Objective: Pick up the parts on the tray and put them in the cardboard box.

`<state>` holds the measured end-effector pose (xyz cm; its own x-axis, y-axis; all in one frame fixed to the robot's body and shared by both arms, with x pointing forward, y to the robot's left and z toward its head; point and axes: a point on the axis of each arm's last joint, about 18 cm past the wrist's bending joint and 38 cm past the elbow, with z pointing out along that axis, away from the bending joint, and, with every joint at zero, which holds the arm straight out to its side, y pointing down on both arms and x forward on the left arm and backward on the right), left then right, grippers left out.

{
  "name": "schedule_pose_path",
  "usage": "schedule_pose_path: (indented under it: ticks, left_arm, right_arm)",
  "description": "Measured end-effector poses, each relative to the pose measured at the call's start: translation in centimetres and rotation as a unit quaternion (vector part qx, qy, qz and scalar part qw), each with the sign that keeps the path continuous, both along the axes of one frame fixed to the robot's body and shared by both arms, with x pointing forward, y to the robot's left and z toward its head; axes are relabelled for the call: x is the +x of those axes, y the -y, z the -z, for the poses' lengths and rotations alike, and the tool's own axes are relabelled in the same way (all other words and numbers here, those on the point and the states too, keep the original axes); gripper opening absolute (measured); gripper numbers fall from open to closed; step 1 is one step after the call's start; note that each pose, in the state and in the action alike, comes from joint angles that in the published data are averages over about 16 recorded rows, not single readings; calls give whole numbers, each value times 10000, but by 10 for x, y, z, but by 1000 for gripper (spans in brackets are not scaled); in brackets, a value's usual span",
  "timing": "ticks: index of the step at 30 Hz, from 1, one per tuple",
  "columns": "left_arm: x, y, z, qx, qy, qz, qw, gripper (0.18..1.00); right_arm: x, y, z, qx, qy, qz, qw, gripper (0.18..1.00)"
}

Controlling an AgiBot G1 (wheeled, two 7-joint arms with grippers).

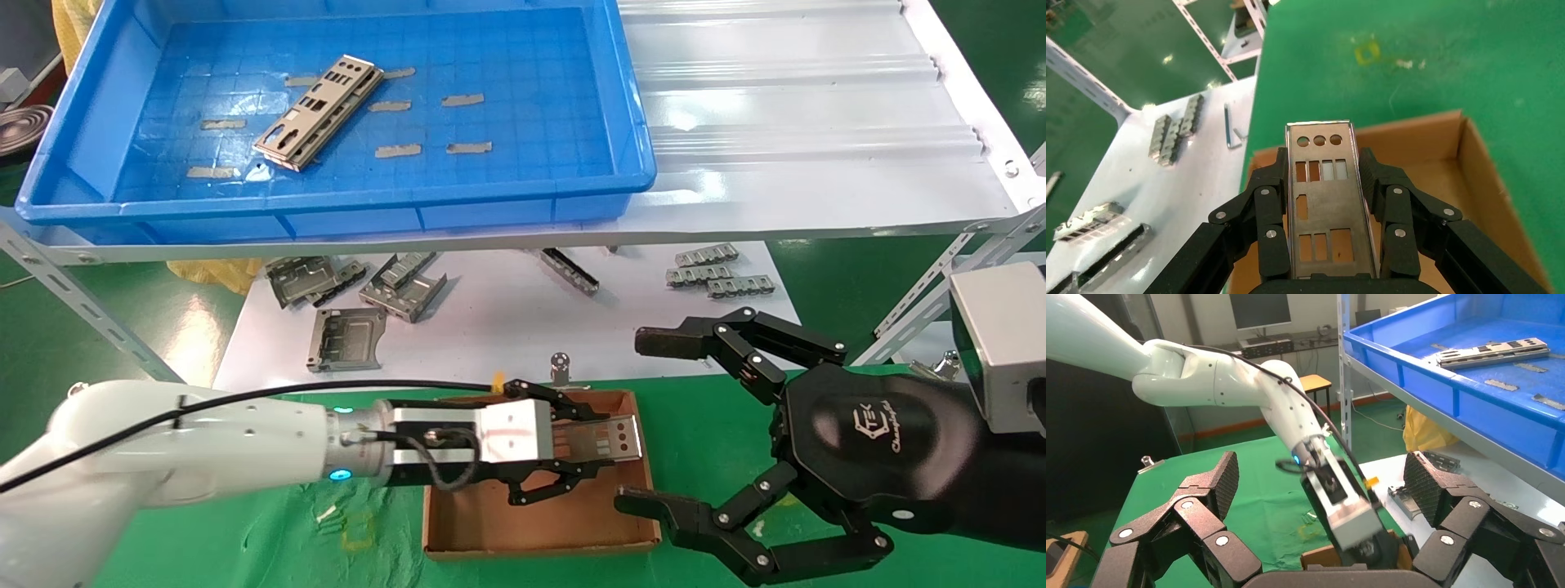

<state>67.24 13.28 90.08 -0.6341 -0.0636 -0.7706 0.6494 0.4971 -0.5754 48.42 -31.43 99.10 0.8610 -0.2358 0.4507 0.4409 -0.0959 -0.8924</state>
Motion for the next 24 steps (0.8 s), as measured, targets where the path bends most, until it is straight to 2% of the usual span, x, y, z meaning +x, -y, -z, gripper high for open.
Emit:
schedule_pose_path:
  ticks: [5,15,24]
  left_arm:
    - [9,6,10,170,138,-56,9997,445]
    - [19,1,15,384,233,-103,9989,451]
    - [22,-2,12,330,165,-97,9993,509]
  right_arm:
    - [0,0,0,0,0,0,10000,1001]
    - [0,0,0,0,0,0,10000,1001]
    - [0,0,0,0,0,0,10000,1001]
